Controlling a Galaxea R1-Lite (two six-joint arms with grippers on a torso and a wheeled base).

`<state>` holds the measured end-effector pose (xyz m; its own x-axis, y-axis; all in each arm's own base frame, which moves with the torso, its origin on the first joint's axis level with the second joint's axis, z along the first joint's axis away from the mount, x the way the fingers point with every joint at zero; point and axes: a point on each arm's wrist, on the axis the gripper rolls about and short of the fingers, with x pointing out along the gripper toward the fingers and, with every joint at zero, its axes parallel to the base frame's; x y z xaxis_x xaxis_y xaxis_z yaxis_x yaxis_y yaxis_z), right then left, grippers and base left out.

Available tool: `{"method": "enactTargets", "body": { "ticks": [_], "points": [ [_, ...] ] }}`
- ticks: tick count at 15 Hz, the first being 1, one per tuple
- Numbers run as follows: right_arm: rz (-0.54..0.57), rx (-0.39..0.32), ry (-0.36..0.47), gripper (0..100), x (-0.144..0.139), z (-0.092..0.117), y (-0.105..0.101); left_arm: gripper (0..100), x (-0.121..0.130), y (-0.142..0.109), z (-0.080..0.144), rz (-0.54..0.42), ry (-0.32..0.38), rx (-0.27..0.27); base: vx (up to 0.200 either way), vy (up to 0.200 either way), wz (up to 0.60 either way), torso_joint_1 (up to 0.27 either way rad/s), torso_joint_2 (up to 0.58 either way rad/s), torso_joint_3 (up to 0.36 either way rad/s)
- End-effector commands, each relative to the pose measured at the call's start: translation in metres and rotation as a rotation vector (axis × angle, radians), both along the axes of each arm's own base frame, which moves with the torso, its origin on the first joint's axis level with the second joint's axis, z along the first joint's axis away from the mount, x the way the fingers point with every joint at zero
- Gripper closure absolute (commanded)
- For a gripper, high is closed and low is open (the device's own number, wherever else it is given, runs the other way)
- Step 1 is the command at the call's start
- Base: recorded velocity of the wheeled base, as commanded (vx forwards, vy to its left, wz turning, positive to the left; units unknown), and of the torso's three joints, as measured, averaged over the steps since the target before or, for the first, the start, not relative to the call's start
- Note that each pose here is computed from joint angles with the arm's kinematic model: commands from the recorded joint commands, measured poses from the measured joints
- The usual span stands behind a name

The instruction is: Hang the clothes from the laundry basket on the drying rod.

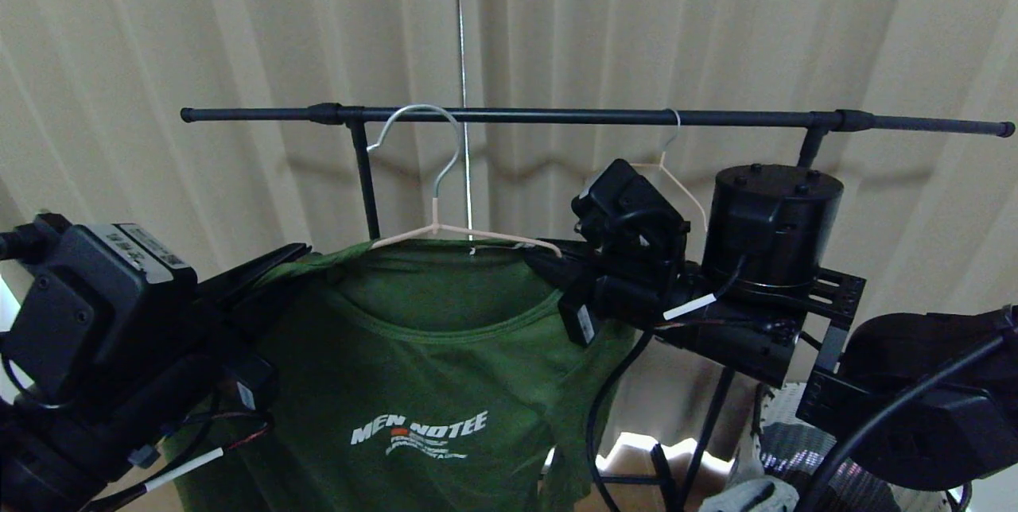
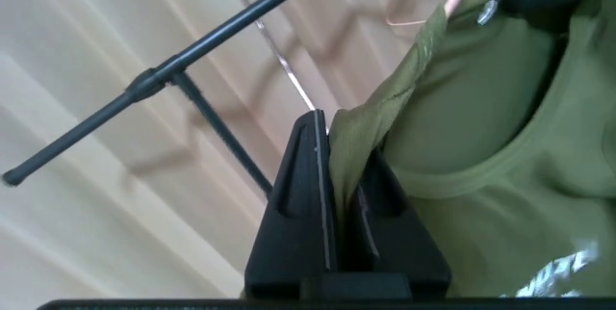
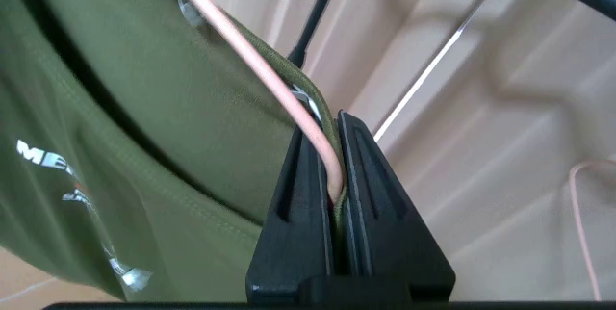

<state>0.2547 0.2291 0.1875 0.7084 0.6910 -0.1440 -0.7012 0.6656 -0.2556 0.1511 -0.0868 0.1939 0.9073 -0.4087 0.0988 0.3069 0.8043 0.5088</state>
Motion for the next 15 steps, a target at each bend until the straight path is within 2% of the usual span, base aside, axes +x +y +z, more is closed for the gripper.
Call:
{"method": "enactTargets", "body": {
  "ticks": [1, 14, 15],
  "points": [
    [0.001, 0.000, -0.002, 100, -0.0012, 0.0008, -0.0003, 100, -0.0005, 0.0005, -0.0028, 0.004, 0.008, 0.008, 0.000, 0.000, 0.00, 0.000, 0.00, 0.000],
    [0.033, 0.009, -0.011, 100, -0.0084, 0.0036, 0.0067, 100, -0.0038, -0.0072, -0.0028, -0.043, 0.012, 0.003, 0.000, 0.000, 0.00, 0.000, 0.00, 0.000],
    [0.039, -0.014, -0.030, 100, -0.0092, 0.0033, 0.0060, 100, -0.0035, -0.0070, -0.0024, -0.041, 0.011, 0.002, 0.000, 0.000, 0.00, 0.000, 0.00, 0.000]
  ]
}}
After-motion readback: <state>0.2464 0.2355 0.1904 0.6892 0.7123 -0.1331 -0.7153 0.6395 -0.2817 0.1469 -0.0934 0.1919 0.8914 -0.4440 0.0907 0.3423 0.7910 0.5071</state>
